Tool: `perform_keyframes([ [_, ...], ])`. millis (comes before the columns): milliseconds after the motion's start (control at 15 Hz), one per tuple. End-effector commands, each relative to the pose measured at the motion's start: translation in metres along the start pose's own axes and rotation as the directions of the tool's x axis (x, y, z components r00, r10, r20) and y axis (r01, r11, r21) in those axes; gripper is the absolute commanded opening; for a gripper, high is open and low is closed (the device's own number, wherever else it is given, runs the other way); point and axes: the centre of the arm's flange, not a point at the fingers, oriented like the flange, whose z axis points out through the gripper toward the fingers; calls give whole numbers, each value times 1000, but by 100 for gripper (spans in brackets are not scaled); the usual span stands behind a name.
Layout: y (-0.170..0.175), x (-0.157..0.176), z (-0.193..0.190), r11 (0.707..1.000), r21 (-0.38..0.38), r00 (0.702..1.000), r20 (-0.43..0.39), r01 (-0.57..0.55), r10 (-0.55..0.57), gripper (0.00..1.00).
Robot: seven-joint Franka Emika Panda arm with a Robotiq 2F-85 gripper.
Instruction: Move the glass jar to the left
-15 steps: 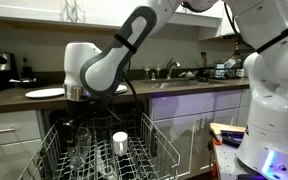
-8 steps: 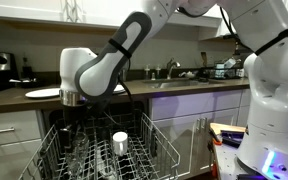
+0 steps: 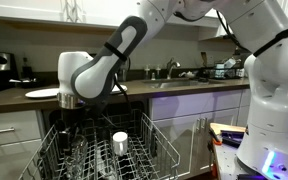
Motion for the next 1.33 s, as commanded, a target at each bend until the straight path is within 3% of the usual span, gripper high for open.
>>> perform_keyframes([
  [0,7,14,2,999,34,1000,12,22,-22,61],
  [1267,17,31,41,996,79,997,66,38,-44,61],
])
